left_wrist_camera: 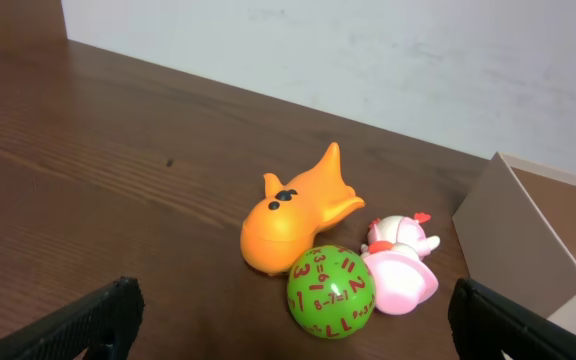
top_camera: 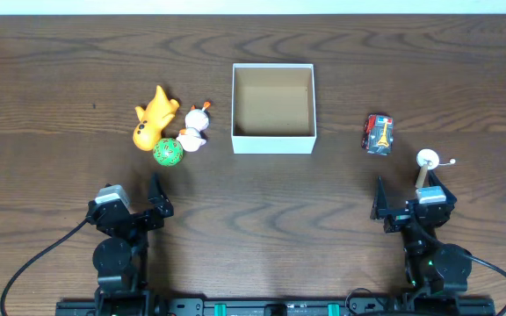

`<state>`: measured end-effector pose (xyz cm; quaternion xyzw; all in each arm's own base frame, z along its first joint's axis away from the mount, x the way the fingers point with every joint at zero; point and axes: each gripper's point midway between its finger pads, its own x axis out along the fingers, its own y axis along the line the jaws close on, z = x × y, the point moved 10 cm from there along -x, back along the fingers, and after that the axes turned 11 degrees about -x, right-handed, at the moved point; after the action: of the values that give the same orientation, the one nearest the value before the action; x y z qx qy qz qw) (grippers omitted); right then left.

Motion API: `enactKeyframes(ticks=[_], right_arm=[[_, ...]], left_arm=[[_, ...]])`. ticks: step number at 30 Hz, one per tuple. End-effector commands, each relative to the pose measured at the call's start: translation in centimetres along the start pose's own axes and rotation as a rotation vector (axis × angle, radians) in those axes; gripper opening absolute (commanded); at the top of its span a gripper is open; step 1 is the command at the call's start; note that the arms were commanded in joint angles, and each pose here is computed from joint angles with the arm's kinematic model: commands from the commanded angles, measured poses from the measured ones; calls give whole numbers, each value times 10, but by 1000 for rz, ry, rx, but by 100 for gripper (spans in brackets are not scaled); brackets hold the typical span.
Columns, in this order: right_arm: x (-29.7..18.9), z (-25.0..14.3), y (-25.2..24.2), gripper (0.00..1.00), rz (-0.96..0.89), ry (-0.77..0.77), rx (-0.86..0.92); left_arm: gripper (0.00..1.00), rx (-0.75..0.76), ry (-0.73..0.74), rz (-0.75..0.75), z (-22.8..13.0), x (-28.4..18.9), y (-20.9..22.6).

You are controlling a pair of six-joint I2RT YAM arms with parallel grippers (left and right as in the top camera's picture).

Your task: Pack container

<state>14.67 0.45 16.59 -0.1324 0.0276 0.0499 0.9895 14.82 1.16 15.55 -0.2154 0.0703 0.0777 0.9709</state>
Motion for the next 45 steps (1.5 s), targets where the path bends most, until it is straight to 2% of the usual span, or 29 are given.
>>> enactKeyframes(ticks=[1, 27, 31, 36, 40, 45], right_arm=[[0, 0, 1, 99, 6, -1, 15], [0, 0, 1, 99, 6, -1, 15], [0, 0, 1, 99, 6, -1, 15], [0, 0, 1, 99, 6, -1, 15], [0, 0, 1, 99, 6, -1, 15], [0, 0, 1, 99, 6, -1, 15]], left_arm=[[98, 19, 49, 27, -11, 1, 5], [98, 8, 22, 5, -3, 0, 1], [98, 24, -36, -45, 30, -10, -16], [98, 150, -40, -42, 93, -17, -44], [98, 197, 92, 7, 145, -3, -71], [98, 217, 365, 105, 193, 40, -97]])
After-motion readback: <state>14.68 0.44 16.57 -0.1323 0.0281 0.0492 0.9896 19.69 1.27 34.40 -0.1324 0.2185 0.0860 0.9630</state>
